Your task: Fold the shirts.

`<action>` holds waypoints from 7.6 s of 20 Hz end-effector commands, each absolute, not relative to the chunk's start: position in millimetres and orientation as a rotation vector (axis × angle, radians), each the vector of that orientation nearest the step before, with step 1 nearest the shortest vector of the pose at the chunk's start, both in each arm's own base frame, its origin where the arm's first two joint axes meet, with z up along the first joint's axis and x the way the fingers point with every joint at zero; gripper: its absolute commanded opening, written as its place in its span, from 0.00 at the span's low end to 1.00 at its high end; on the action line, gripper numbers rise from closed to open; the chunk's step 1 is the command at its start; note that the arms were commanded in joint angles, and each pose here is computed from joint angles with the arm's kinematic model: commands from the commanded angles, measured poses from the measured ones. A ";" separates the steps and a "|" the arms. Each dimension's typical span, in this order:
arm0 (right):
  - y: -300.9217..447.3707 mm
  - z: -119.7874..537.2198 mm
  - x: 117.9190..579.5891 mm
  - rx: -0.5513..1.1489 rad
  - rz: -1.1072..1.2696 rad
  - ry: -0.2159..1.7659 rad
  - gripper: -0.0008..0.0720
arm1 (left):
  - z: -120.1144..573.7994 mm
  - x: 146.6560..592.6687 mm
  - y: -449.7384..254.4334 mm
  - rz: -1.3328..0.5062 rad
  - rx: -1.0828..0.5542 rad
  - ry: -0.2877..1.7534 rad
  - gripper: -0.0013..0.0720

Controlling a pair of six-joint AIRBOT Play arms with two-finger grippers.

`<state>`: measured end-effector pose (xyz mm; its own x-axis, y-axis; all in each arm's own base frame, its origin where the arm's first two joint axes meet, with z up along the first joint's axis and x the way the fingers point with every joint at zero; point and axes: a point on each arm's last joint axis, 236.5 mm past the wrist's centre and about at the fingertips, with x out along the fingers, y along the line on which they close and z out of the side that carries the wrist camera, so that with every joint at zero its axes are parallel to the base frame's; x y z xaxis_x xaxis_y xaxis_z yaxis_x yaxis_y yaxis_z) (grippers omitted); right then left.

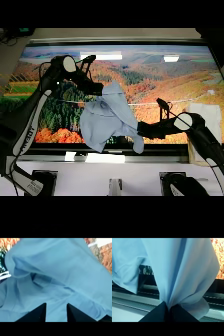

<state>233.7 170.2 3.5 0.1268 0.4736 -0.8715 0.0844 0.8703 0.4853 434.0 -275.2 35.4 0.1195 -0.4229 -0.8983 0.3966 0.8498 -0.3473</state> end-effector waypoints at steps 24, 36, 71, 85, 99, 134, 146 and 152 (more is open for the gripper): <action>174.1 1.1 237.7 0.442 0.357 1.393 0.04 | -95.8 224.8 -190.3 -0.263 -0.703 1.623 0.75; 179.1 21.4 245.0 0.457 0.387 1.346 0.04 | -47.8 251.0 -227.6 -0.566 -0.486 1.406 0.06; 33.8 275.8 331.2 0.024 -0.083 0.839 0.04 | 379.3 332.3 -11.3 -0.208 -0.306 0.202 0.06; 125.5 25.2 564.8 0.272 -0.102 0.915 0.10 | 121.4 543.1 -71.6 -0.215 -0.445 0.536 0.06; -27.6 3.5 468.5 0.466 -0.075 1.353 0.61 | -39.7 367.5 -30.9 -0.252 -0.646 1.446 0.48; 60.1 -18.7 531.0 0.708 0.244 1.197 0.04 | 30.2 420.8 -101.2 -0.357 -0.403 0.972 0.05; -19.6 527.3 244.8 0.160 -0.071 -0.080 0.04 | 648.1 149.5 -86.8 -0.431 -0.169 -0.546 0.06; -42.3 506.7 191.4 0.096 -0.205 -0.003 0.04 | 606.3 168.4 -96.5 -0.445 -0.167 -0.343 0.05</action>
